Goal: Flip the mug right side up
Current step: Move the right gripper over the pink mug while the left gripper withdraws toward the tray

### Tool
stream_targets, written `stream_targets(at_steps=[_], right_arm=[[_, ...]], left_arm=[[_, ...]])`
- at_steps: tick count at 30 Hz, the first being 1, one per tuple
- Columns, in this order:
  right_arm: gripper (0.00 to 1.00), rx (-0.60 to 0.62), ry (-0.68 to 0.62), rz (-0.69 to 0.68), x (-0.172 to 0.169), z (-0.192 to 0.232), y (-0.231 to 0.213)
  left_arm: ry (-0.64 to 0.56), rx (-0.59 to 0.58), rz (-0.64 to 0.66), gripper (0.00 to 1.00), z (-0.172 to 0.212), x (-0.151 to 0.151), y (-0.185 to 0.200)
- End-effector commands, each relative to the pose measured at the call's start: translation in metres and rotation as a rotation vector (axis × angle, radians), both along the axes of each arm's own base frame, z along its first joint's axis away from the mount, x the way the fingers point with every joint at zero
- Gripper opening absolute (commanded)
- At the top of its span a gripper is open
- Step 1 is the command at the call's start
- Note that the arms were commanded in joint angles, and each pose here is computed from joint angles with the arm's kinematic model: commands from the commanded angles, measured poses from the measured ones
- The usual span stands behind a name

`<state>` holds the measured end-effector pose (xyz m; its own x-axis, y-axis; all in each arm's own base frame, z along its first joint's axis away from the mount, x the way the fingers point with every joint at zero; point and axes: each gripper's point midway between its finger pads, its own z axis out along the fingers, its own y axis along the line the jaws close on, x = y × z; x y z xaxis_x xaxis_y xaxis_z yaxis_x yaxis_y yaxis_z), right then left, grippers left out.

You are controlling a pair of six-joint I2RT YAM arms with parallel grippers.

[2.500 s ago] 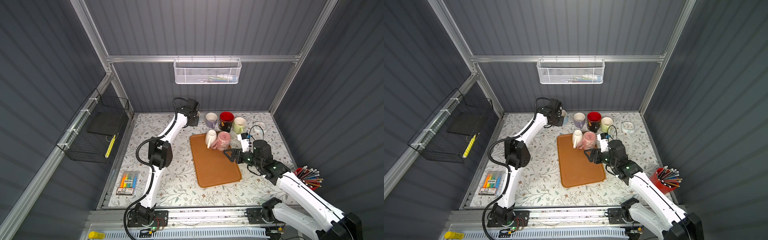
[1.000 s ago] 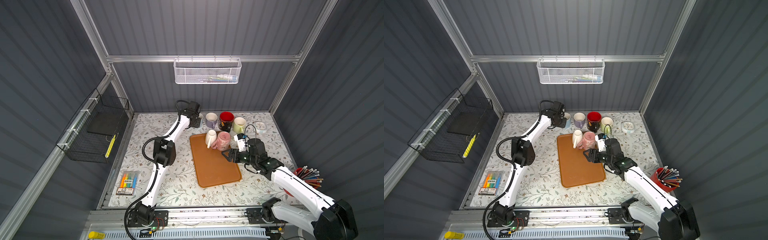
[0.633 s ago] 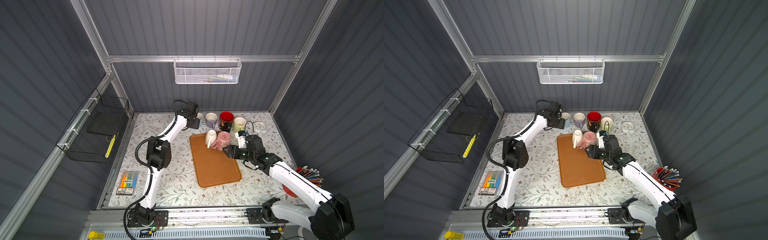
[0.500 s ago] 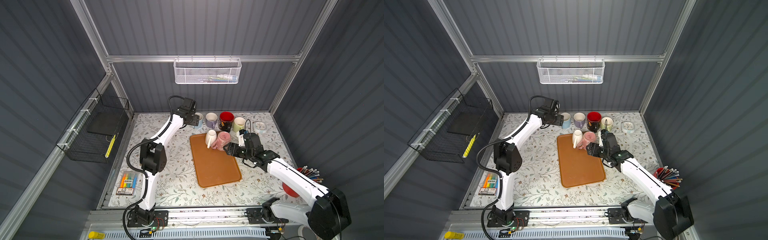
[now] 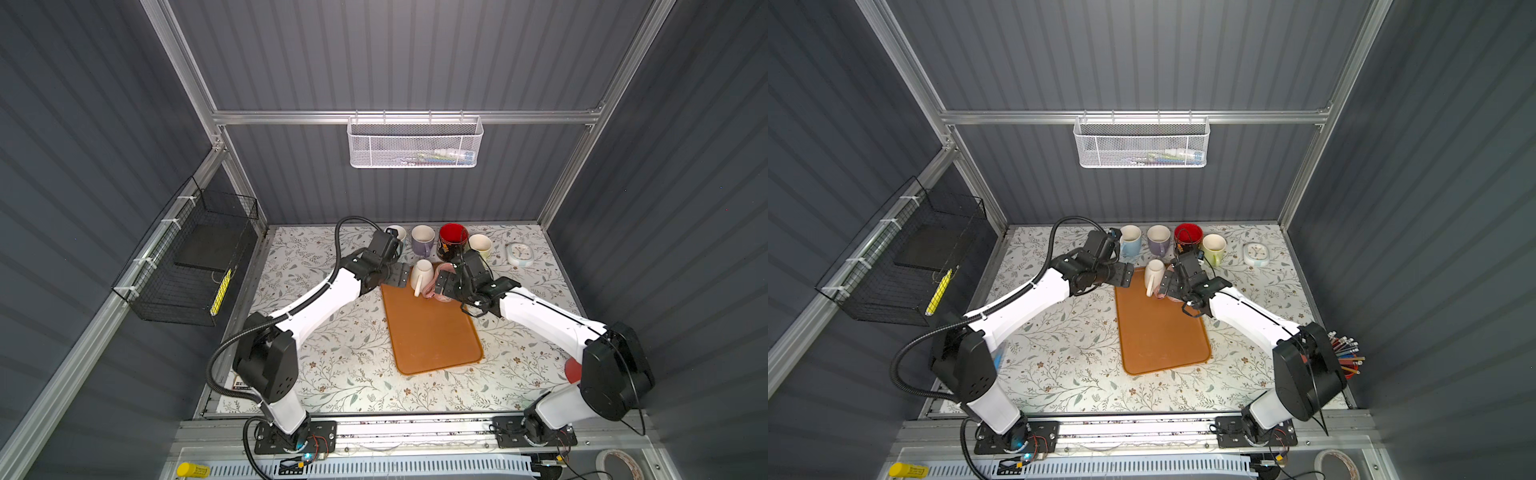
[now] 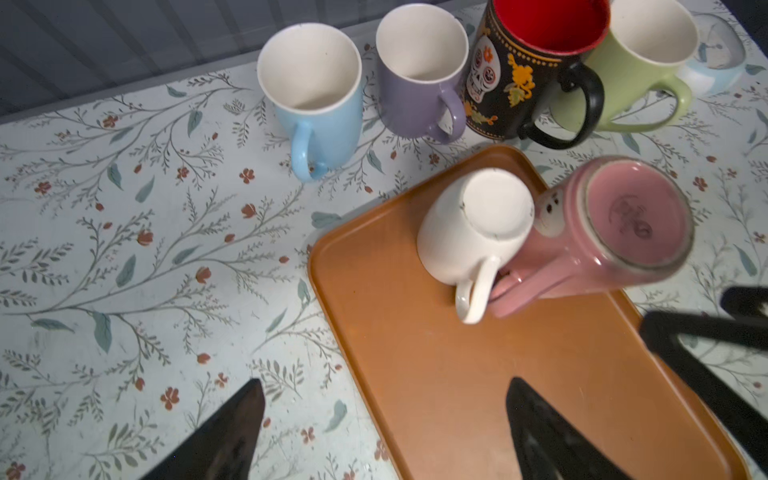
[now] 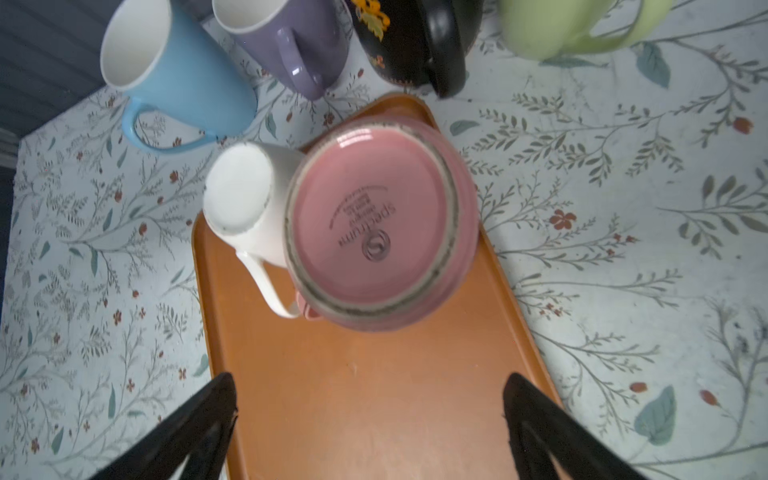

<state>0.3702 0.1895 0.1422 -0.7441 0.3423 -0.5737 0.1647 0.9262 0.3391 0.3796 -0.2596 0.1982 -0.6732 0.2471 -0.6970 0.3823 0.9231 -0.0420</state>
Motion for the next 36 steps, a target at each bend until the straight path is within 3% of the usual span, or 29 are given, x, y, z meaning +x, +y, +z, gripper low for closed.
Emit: stream_targets(at_steps=[1, 7, 11, 28, 36], right_arm=[[0.99, -0.065, 0.036, -0.138, 0.002, -0.006, -0.013], [0.99, -0.177, 0.115, -0.321, 0.000, -0.016, -0.019], [0.99, -0.187, 0.169, -0.375, 0.000, -0.025, -0.014], [0.99, -0.203, 0.212, -0.413, 0.010, -0.047, -0.005], [0.99, -0.160, 0.142, -0.418, 0.015, -0.028, -0.003]], left_arm=[[-0.094, -0.082, 0.057, 0.93, 0.032, -0.010, 0.014], [-0.128, -0.125, 0.083, 0.97, 0.036, -0.037, 0.037], [-0.135, -0.145, 0.091, 0.98, 0.036, -0.049, 0.046], [-0.132, -0.159, 0.100, 0.99, 0.032, -0.069, 0.062], [-0.130, -0.157, 0.096, 0.99, 0.033, -0.068, 0.060]])
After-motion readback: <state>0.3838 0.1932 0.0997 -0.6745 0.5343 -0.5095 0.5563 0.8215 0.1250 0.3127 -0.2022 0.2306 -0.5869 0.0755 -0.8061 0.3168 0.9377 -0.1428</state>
